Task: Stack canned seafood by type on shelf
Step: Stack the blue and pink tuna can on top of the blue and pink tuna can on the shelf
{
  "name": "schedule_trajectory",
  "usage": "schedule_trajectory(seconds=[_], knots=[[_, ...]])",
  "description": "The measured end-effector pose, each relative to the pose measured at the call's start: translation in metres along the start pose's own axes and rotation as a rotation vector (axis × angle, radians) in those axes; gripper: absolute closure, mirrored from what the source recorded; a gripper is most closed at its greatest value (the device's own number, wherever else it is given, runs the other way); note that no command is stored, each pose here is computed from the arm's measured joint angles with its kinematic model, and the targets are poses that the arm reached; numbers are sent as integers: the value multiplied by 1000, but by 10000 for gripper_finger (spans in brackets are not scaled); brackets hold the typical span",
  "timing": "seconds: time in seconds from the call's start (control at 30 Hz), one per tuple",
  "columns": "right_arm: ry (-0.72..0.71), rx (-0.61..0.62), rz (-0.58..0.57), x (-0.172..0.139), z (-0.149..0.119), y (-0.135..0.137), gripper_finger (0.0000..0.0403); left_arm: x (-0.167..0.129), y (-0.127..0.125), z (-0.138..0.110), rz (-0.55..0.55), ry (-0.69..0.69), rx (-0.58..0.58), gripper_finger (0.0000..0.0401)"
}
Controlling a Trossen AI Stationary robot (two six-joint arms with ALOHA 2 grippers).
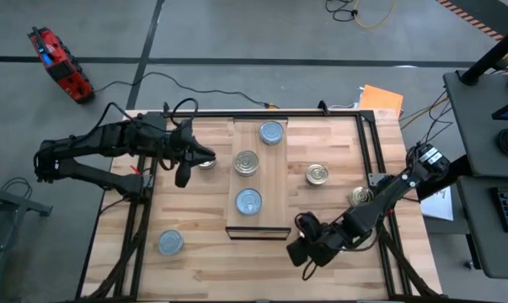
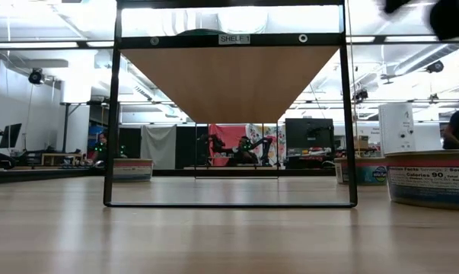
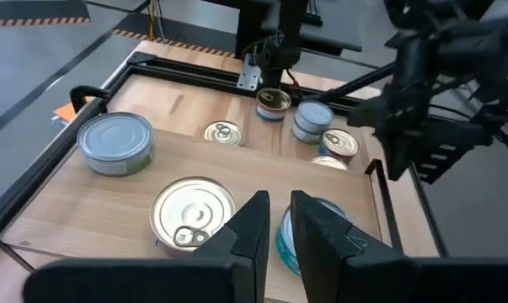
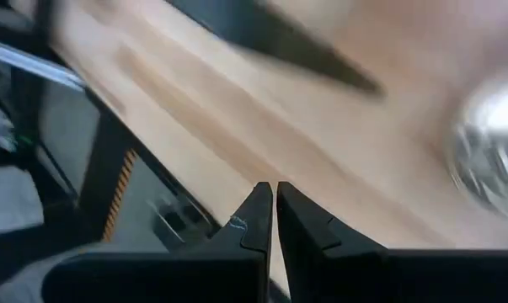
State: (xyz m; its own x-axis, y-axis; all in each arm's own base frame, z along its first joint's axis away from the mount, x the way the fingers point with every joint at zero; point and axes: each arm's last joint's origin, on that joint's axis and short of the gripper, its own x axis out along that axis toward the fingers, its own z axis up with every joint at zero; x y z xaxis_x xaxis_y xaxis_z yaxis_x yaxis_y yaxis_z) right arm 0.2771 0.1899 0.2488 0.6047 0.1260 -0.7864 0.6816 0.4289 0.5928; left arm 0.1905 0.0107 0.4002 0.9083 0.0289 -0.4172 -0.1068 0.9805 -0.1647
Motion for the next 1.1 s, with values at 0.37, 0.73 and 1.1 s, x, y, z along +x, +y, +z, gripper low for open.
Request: schedule_trajectory(seconds=[0.37,0.73,1.1], knots=[[-111,1,-64,-3,31,5,390,0,0,0,-1,0,12,365],[-121,35,-138,-4,34,-2,390,0,0,-1,-5,11,6,365],[-18,51,-80,-17,24,13,390,-1,-2,-9,-94,101,22,365]])
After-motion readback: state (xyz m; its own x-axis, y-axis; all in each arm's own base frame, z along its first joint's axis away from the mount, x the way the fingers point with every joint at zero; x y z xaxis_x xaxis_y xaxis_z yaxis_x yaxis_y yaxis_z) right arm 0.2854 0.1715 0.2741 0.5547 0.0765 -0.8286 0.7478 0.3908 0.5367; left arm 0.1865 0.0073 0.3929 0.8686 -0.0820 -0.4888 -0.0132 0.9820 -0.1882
